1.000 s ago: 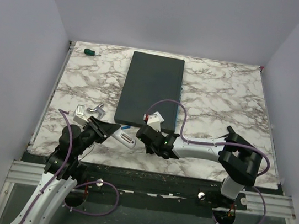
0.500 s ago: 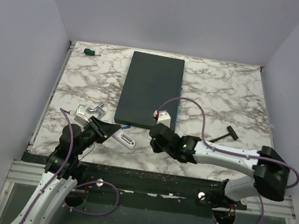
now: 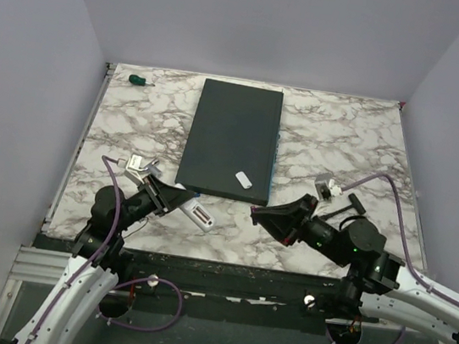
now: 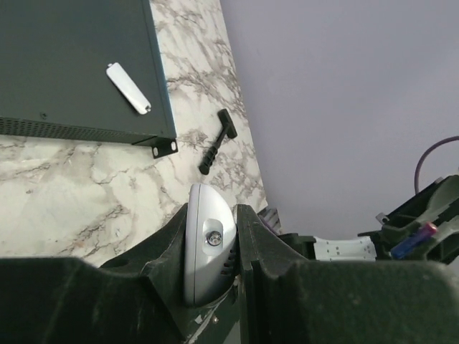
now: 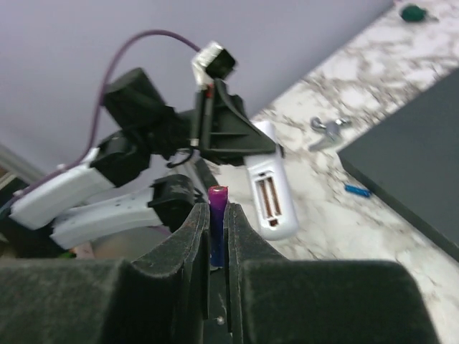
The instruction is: Load the batteries into the remote control
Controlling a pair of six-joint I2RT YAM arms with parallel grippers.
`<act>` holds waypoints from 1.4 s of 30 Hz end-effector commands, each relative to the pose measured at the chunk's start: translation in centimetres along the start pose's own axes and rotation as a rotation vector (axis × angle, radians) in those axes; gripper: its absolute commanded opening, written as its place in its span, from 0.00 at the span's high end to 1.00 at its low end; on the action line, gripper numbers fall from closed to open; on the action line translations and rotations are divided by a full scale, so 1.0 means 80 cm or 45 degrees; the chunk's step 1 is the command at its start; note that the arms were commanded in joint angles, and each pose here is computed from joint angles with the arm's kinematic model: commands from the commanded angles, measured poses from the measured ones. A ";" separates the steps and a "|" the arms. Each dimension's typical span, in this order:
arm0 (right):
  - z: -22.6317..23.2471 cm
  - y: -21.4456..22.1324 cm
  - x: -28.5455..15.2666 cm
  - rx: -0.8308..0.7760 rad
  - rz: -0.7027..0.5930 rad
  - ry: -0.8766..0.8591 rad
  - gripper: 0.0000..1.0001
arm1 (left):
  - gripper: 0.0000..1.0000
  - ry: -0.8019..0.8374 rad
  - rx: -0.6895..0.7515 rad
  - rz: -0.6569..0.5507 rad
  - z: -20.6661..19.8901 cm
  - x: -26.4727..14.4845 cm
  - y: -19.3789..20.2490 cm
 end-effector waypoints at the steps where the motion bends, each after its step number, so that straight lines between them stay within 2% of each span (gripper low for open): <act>1: 0.044 -0.034 -0.025 -0.083 -0.166 -0.301 0.99 | 1.00 0.186 0.130 0.075 -0.046 -0.006 0.006; 6: 0.063 -0.041 -0.045 -0.176 -0.218 -0.451 0.99 | 1.00 0.222 0.142 0.091 -0.054 -0.007 0.008; 14: 0.076 -0.041 -0.061 -0.265 -0.274 -0.566 0.99 | 1.00 0.276 0.158 0.117 -0.062 -0.010 0.012; 21: 0.084 -0.032 -0.063 -0.343 -0.253 -0.650 0.99 | 1.00 0.447 0.244 0.130 -0.082 -0.018 0.018; 42: 0.068 -0.010 -0.024 -0.345 -0.090 -0.533 0.99 | 1.00 0.678 0.411 0.131 -0.101 -0.035 0.029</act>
Point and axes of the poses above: each gripper's point midway between its finger pads, its own x axis out along the fingers, its own z axis along the line the jaws close on, y = z × x, the point moved 2 cm from there along -x, back along the fingers, and after that the axes turned 13 degrees about -x, right-handed, at the moved point
